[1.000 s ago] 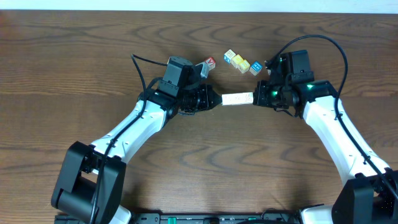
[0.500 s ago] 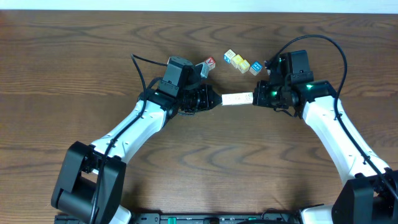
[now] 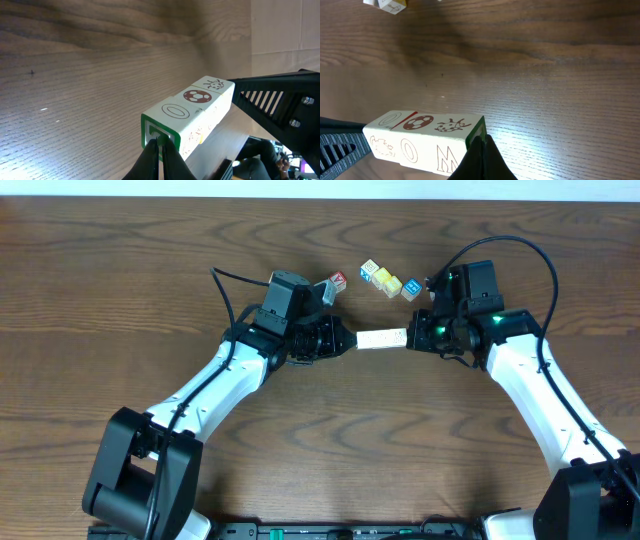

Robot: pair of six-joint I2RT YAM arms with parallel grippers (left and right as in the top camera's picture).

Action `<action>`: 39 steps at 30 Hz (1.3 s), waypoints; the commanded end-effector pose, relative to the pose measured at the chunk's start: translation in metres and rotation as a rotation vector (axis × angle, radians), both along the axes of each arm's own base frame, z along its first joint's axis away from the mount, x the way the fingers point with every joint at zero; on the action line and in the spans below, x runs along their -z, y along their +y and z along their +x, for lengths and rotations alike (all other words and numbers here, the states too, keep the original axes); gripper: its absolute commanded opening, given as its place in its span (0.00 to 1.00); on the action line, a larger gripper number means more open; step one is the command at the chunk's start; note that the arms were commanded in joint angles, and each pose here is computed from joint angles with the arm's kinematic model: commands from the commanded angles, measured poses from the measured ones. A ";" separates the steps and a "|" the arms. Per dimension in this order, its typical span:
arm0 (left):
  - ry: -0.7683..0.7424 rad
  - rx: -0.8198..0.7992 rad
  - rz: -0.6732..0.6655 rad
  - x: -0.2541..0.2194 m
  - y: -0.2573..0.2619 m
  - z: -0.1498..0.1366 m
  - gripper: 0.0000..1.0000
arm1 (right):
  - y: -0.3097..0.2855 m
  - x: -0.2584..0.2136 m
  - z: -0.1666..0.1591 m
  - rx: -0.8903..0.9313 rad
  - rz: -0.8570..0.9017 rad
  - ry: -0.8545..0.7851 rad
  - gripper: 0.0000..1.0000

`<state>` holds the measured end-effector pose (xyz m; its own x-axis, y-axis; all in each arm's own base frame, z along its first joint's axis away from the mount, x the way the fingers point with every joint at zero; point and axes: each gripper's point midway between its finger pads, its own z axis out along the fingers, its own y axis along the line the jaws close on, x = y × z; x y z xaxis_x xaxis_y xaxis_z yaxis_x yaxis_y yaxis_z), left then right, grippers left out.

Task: Lift 3 blocks
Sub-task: 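Continue holding the raised block row steady between both gripper tips, then lower the squeezed block row toward the table with both grippers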

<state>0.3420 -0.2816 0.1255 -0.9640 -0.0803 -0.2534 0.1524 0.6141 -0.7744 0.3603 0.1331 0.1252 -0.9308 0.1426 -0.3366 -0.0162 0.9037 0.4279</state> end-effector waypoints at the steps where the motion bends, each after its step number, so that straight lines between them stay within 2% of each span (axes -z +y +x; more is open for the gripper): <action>1: -0.024 0.091 -0.071 -0.023 -0.022 -0.017 0.07 | 0.061 -0.021 -0.026 -0.174 0.207 0.038 0.01; 39: -0.034 0.058 -0.003 -0.009 -0.024 -0.015 0.07 | 0.065 -0.006 -0.025 -0.180 0.193 0.071 0.01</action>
<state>0.3501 -0.2739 0.1150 -0.9512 -0.1196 -0.2845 0.1283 0.6852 -0.7170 0.3573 0.1412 0.1114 -0.9455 0.1181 -0.3035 -0.0210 0.9078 0.4188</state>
